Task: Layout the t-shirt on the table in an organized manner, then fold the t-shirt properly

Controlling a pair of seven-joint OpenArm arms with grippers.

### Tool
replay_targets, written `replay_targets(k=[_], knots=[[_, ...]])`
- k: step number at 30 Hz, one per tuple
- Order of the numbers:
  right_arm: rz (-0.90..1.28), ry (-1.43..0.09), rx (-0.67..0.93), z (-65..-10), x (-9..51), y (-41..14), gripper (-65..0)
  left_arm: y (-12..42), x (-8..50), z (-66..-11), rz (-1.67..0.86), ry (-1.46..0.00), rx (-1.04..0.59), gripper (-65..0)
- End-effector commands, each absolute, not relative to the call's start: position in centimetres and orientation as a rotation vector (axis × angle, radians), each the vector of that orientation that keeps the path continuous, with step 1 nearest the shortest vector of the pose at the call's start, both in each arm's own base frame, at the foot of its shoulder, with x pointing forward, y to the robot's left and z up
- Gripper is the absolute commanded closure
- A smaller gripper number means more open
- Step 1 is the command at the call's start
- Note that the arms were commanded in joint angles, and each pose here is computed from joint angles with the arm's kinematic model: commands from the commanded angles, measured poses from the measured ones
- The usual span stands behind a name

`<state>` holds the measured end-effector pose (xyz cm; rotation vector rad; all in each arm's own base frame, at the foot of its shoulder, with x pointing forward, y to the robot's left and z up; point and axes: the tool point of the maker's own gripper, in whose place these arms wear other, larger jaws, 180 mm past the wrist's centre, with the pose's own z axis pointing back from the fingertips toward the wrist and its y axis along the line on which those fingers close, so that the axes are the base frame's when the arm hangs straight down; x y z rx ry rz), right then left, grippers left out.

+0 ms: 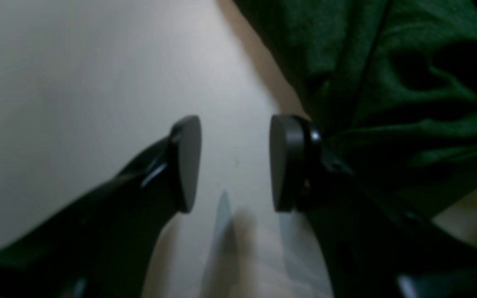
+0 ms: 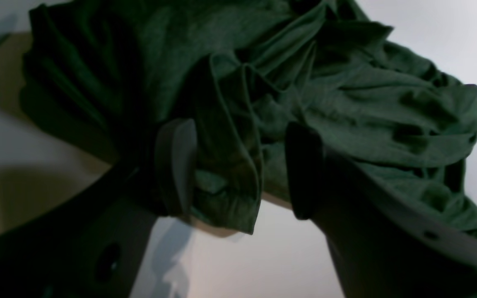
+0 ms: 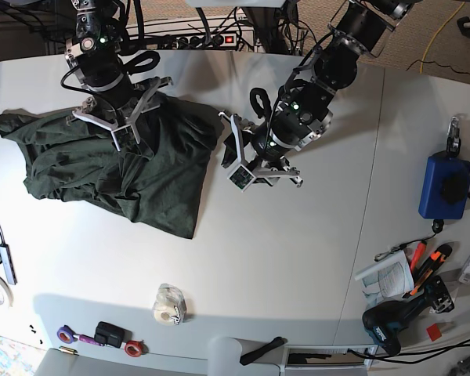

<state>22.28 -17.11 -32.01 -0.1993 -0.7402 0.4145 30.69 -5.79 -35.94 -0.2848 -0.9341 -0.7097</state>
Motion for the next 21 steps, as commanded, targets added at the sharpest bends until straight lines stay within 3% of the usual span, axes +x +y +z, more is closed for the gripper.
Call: replay_targets(k=[1,9,21], knots=[[0.393,-0.746,-0.219,-31.6,22.4,-17.6,-33.7,-6.2,31.5,-34.4,-0.706,-0.990,-0.297,-27.9],[0.292,-0.737,-0.220,-31.7,21.2,-20.9,-33.7,-6.2,31.5,-34.4,-0.706,-0.990,-0.298,-27.9],[0.263,-0.673,0.005,-36.8,22.2,-19.7,-33.7,-6.2,31.5,-34.4,-0.705,-0.990,-0.298,-27.9]])
